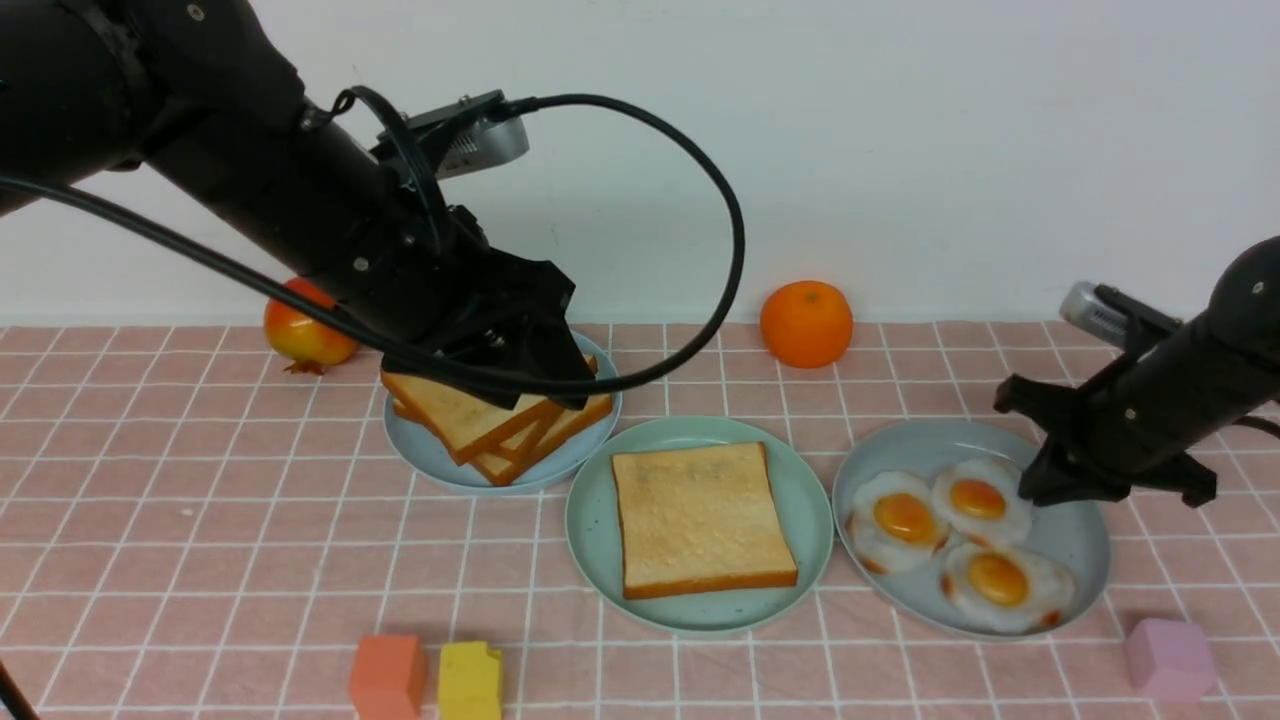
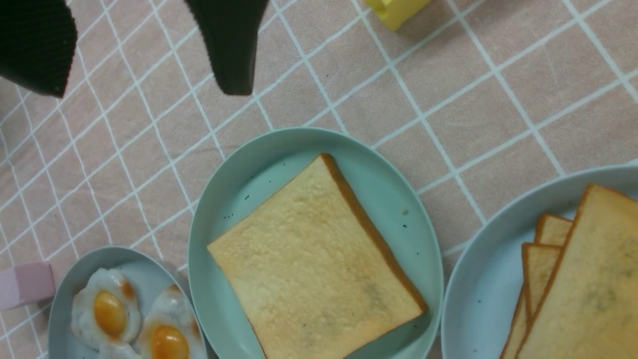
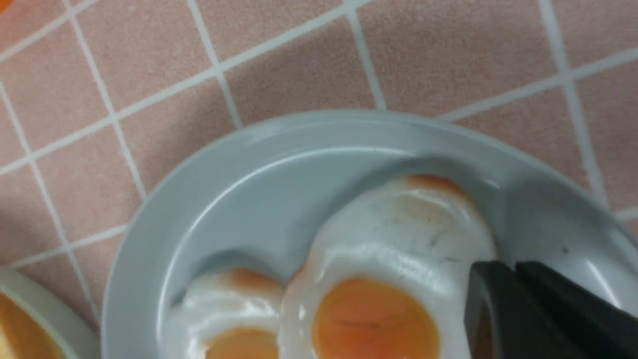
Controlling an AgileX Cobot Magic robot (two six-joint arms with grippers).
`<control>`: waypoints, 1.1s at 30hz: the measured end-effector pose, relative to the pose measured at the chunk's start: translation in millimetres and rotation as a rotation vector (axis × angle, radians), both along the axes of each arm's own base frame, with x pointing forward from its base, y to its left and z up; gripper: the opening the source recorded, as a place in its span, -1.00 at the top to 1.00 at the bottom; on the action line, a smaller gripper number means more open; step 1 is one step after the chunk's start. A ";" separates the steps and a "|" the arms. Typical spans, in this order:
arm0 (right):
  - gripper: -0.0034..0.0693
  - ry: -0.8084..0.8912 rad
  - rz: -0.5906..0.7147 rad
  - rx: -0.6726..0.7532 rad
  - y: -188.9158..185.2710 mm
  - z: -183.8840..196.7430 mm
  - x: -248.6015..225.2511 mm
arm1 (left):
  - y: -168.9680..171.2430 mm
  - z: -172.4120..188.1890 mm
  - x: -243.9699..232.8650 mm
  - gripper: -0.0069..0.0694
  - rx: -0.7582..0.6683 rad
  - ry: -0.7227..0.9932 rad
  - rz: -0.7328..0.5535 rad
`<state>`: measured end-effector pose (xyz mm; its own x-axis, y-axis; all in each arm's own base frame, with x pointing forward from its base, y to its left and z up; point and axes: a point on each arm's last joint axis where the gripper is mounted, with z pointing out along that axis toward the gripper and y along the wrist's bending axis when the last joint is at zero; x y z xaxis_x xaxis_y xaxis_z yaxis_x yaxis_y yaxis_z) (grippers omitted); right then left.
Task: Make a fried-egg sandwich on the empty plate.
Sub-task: Use the right arm to grab a fried egg, then use the right arm to place the fried egg on the slice of bread in the middle
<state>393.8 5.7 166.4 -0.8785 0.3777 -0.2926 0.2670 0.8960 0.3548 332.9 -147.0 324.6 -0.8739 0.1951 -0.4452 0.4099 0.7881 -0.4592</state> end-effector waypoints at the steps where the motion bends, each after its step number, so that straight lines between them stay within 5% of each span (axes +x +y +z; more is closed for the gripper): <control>1: 0.77 -0.006 0.002 0.000 0.2 3.8 -0.9 | 0.0 0.0 0.0 -0.37 0.000 0.000 0.000; 9: 0.79 -0.084 0.067 0.002 20.2 41.7 -10.4 | 1.1 -0.9 -0.4 -0.37 0.017 0.001 -0.006; 21: 0.79 -0.186 0.367 0.099 148.9 69.8 -16.9 | 4.5 10.7 -7.4 -0.37 0.022 -0.024 0.005; 33: 0.79 -0.152 0.372 0.074 178.1 12.5 3.0 | 5.2 10.7 -6.1 -0.37 0.027 -0.032 0.019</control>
